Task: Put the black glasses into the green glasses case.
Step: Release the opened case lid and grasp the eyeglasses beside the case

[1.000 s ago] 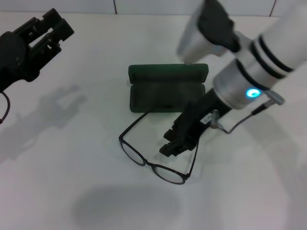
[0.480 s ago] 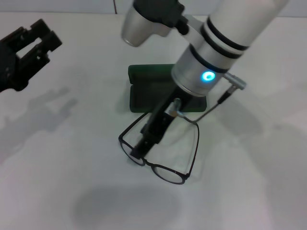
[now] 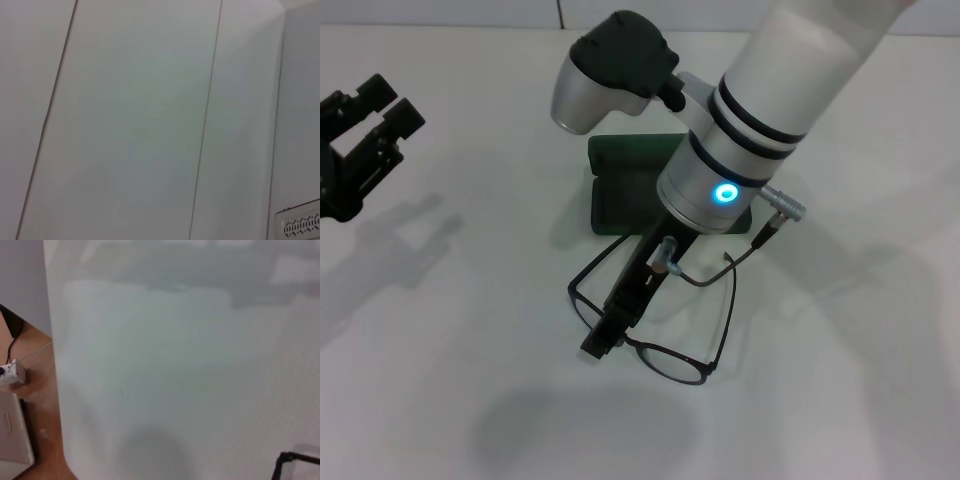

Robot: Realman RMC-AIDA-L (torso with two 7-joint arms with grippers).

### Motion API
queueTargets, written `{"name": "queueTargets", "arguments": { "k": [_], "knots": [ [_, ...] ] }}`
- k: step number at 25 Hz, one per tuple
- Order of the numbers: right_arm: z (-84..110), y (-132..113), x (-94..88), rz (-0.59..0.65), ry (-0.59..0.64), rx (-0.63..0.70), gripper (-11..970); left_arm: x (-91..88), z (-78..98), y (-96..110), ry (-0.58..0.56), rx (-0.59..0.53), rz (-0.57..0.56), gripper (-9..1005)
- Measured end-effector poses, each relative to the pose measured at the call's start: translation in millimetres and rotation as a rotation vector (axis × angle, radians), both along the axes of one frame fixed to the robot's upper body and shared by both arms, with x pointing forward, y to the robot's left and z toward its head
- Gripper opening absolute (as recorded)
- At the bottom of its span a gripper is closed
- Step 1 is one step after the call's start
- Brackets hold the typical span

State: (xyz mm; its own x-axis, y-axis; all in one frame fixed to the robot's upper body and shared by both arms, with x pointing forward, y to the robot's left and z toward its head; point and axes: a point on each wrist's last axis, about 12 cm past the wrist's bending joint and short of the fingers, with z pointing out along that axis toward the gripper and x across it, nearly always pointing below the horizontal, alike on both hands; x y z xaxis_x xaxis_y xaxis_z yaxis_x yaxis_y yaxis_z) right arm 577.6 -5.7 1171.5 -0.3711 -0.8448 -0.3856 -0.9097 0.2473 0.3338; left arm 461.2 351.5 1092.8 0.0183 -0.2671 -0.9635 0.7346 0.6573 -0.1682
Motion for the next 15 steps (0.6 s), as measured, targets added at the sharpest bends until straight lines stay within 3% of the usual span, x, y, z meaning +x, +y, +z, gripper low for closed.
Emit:
{"name": "queueTargets", "arguments": {
  "k": [8,15],
  "knots": [
    [-10.0,-9.2,-2.1,-0.022,0.028,-0.009,603,-3.3,-6.3,-2.6,0.003,-0.001,0.011,445],
    [-20.7,-12.6,-6.6,-0.024,0.028,-0.034,523,-2.7,-7.9,-4.6,0.011,-0.003,0.004,444]
  ]
}}
